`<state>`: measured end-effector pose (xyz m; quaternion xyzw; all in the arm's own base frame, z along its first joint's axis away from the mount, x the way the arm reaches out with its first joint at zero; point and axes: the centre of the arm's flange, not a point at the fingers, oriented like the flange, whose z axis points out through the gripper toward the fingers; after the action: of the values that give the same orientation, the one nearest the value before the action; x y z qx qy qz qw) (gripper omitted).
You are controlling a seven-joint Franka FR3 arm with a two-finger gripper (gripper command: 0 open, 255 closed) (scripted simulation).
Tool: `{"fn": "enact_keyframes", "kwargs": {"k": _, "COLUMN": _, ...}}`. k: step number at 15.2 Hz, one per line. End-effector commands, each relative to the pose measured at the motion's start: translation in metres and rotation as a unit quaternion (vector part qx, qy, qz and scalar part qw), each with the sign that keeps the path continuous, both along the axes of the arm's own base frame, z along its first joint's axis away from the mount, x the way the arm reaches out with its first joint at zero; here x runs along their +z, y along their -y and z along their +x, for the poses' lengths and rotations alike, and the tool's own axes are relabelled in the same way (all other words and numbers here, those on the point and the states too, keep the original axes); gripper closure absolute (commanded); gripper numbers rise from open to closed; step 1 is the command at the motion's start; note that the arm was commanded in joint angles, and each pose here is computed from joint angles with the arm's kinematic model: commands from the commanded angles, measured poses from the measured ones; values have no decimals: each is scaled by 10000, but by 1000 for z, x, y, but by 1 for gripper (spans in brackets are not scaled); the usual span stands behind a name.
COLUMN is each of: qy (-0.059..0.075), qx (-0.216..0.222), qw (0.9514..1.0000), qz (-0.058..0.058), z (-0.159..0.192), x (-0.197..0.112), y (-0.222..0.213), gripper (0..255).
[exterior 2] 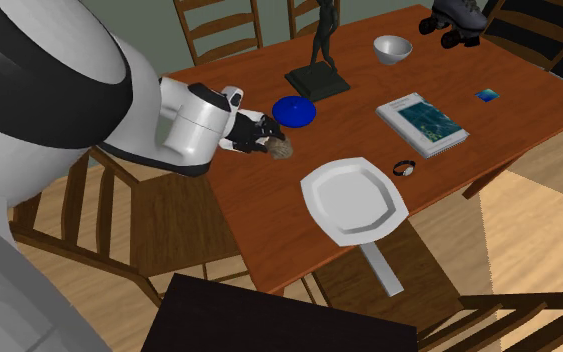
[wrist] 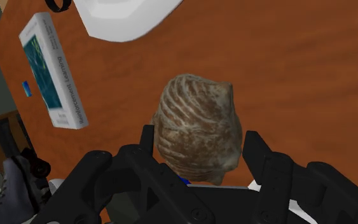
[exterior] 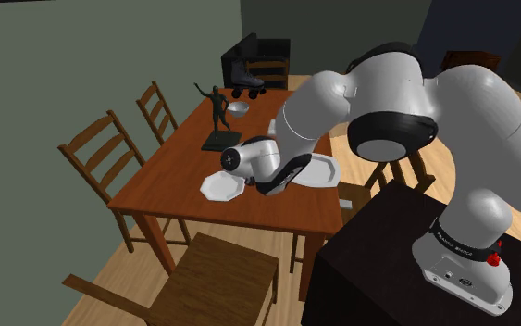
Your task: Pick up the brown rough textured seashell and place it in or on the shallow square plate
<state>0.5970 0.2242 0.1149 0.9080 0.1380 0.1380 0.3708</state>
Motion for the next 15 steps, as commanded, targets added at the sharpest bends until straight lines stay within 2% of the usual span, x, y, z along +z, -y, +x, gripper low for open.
{"fn": "enact_keyframes", "kwargs": {"k": 1, "qy": 0, "qx": 0, "qw": 10000, "qz": 0, "z": 1, "x": 10, "y": 0, "gripper": 255}}
{"fn": "enact_keyframes", "kwargs": {"k": 10, "qy": 0, "qx": 0, "qw": 10000, "qz": 0, "z": 1, "x": 53, "y": 0, "gripper": 255}}
{"fn": "enact_keyframes", "kwargs": {"k": 15, "qy": 0, "qx": 0, "qw": 10000, "qz": 0, "z": -26, "x": 57, "y": 60, "gripper": 255}}
